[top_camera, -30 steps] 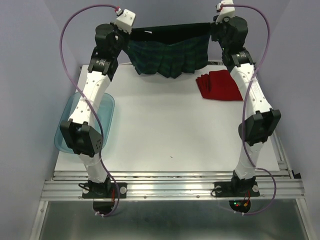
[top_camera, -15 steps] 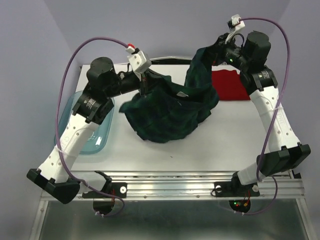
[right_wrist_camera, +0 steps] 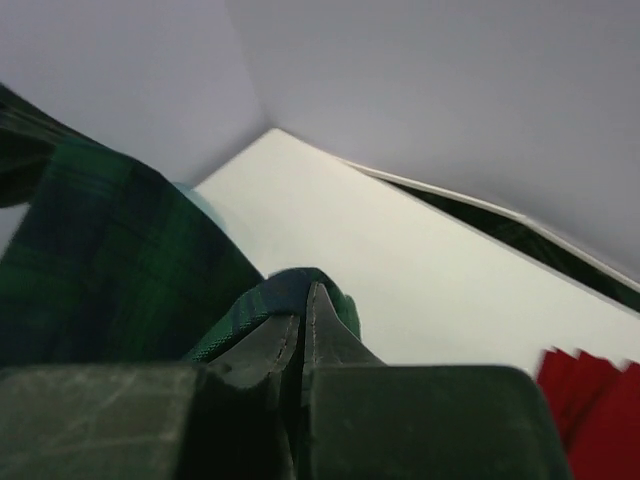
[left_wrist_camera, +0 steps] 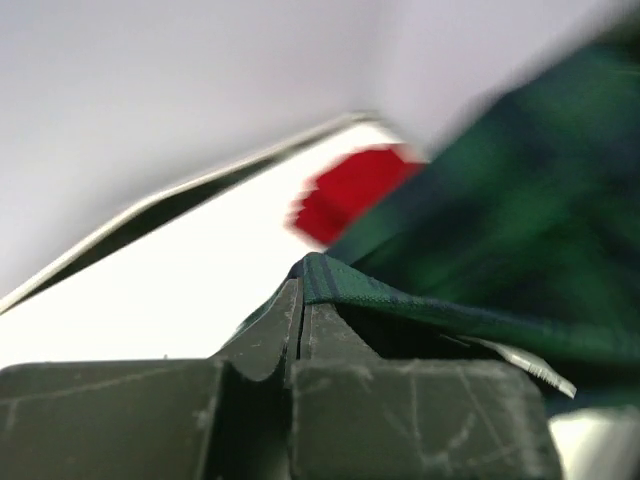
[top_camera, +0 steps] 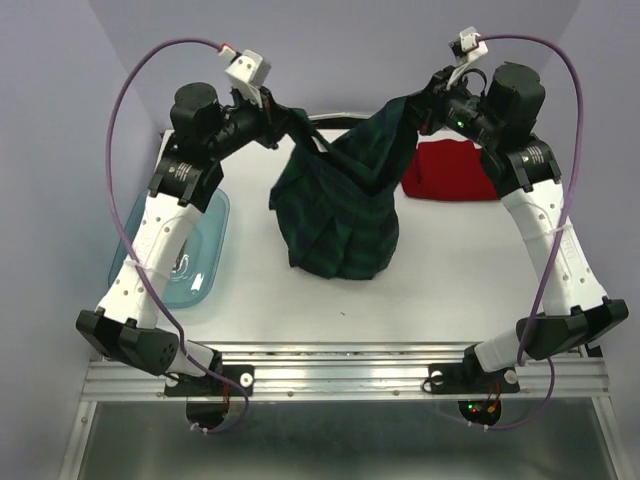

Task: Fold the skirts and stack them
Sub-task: Flatten the skirt out

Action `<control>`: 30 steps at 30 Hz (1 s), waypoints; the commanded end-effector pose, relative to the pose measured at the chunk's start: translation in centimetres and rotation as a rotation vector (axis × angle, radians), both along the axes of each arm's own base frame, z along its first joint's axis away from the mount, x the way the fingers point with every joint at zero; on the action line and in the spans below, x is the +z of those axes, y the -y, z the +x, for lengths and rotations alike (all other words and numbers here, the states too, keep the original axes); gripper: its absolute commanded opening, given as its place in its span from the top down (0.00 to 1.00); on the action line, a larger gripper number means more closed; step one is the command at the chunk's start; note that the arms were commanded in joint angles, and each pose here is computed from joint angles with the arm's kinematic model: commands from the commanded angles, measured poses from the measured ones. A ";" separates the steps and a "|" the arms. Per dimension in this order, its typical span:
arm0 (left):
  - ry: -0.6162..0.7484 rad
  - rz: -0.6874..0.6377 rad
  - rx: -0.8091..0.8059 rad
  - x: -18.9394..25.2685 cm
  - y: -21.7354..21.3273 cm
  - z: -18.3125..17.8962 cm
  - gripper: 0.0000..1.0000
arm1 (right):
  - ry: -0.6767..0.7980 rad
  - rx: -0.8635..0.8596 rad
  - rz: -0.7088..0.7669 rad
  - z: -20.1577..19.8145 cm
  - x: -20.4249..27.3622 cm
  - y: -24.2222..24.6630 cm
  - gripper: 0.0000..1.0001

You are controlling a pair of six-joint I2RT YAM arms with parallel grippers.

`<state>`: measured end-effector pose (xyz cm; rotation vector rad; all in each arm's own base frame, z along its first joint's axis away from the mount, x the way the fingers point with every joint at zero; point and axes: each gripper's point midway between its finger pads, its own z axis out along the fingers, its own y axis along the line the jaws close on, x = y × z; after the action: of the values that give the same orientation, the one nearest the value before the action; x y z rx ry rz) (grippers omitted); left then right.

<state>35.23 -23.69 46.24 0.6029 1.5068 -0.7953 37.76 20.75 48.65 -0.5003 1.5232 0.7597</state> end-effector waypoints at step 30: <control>0.138 0.216 0.708 1.7 -15.1 2.0 1.00 | 0.146 -0.782 -0.339 6.1 1.0 14.3 0.99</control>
<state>35.41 -11.55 47.41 0.3603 1.5556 -0.1607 41.59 11.14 48.93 -0.3099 1.5592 0.0414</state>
